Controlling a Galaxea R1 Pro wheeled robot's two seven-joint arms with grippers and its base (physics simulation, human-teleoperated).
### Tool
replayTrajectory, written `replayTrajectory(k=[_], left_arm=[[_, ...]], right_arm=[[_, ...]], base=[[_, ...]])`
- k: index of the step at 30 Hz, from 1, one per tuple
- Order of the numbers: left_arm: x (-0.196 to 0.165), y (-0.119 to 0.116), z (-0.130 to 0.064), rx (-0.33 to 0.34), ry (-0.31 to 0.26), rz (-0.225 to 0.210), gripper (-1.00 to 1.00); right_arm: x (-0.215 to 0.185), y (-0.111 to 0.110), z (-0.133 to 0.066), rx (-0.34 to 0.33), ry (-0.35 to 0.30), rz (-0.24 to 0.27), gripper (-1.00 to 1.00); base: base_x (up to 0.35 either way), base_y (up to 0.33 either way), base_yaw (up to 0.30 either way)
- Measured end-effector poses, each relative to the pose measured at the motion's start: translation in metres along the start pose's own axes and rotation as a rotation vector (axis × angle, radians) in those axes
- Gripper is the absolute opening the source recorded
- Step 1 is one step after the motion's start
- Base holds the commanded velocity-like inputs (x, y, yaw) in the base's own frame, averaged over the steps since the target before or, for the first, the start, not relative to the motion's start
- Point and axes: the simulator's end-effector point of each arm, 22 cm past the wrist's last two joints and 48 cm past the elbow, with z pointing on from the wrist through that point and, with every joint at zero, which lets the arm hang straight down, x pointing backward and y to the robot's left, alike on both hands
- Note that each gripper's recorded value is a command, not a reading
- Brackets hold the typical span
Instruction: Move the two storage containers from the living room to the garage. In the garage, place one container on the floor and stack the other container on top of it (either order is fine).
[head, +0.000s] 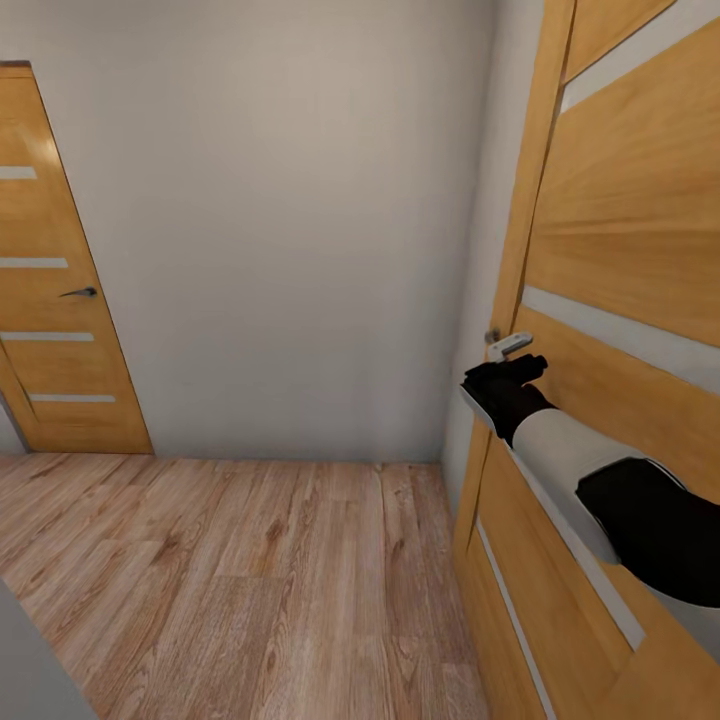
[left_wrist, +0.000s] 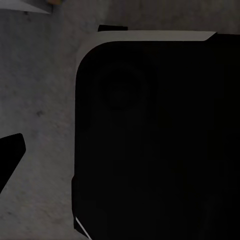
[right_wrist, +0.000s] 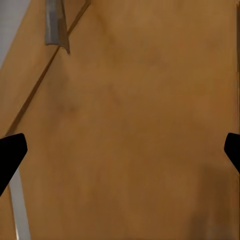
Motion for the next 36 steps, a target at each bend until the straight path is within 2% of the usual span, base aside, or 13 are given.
replayTrajectory(k=[20,21,23,25,32,36], left_arm=[[0.000,0.001,0.000,-0.001,0.000,0.000,1.00],[0.000,0.001,0.000,-0.001,-0.001,0.000,1.00],[0.000,0.000,0.000,0.000,0.000,0.000,1.00],[0.000,0.000,0.000,0.000,0.000,0.000,1.00],[0.000,0.000,0.000,0.000,0.000,0.000,1.00],[0.000,0.000,0.000,-0.001,-0.001,0.000,1.00]], right_arm=[[-0.006,-0.005,-0.001,0.009,-0.008,0.003,1.00],[-0.014,0.001,-0.008,0.011,-0.024,-0.014,1.00],[-0.033,0.034,-0.034,-0.042,-0.056,-0.011,1.00],[-0.059,0.079,-0.076,-0.119,-0.100,-0.013,1.00],[-0.056,0.080,-0.075,-0.127,-0.089,-0.004,1.00],[-0.042,0.097,-0.077,-0.196,-0.034,0.052,1.00]], base=[[0.000,0.000,0.000],[0.000,0.000,0.000],[0.000,0.000,0.000],[0.000,0.000,0.000],[0.000,0.000,0.000],[0.000,0.000,0.000]])
